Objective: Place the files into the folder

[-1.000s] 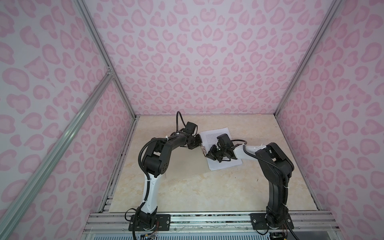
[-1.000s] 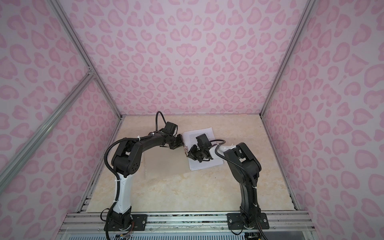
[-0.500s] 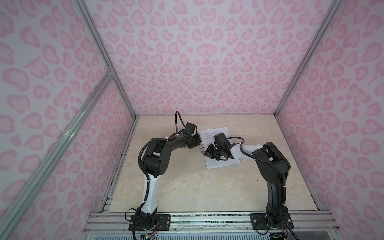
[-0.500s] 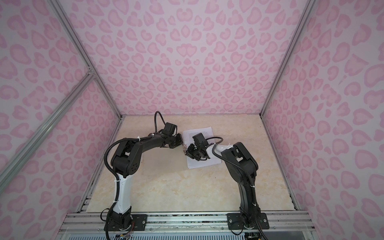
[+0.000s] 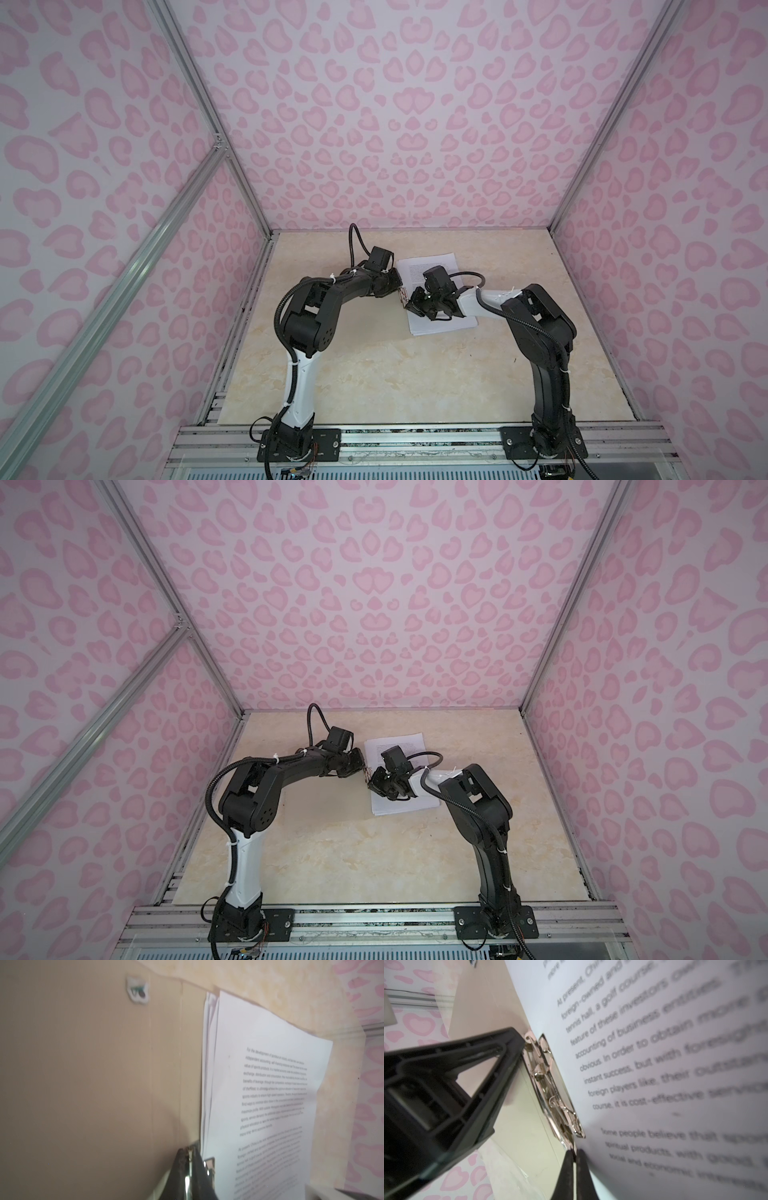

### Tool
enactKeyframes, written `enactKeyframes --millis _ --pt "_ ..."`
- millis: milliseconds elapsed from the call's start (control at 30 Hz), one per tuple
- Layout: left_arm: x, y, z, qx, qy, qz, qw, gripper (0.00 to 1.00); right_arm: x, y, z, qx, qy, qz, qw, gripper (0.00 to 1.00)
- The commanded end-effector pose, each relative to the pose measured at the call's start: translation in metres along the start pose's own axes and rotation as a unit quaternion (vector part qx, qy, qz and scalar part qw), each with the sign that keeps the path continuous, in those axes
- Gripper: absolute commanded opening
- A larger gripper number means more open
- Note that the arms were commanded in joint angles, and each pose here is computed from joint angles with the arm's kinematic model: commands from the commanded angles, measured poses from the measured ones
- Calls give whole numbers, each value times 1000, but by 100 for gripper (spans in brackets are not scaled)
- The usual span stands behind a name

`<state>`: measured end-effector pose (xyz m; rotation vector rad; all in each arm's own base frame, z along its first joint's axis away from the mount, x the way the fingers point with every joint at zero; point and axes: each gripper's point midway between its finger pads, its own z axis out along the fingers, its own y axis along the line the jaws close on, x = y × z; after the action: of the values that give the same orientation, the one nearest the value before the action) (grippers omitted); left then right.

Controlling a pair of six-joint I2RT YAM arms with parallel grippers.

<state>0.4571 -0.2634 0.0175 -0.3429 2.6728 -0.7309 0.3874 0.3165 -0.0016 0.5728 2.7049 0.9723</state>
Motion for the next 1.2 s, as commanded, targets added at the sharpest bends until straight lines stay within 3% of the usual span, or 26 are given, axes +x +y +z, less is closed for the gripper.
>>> enactKeyframes --millis 0,367,533,1167 --pt "51 32 -3 -60 99 -24 993 11 25 -144 -16 279 -1 40 959 0" --pt "55 37 0 -65 104 -24 992 12 22 -82 -10 163 31 4 986 0" --pt "55 39 0 -67 104 -24 992 12 17 -61 -12 120 40 -3 992 12" --pt "36 12 -18 -28 95 -9 995 14 6 -22 -21 40 51 -25 998 28"
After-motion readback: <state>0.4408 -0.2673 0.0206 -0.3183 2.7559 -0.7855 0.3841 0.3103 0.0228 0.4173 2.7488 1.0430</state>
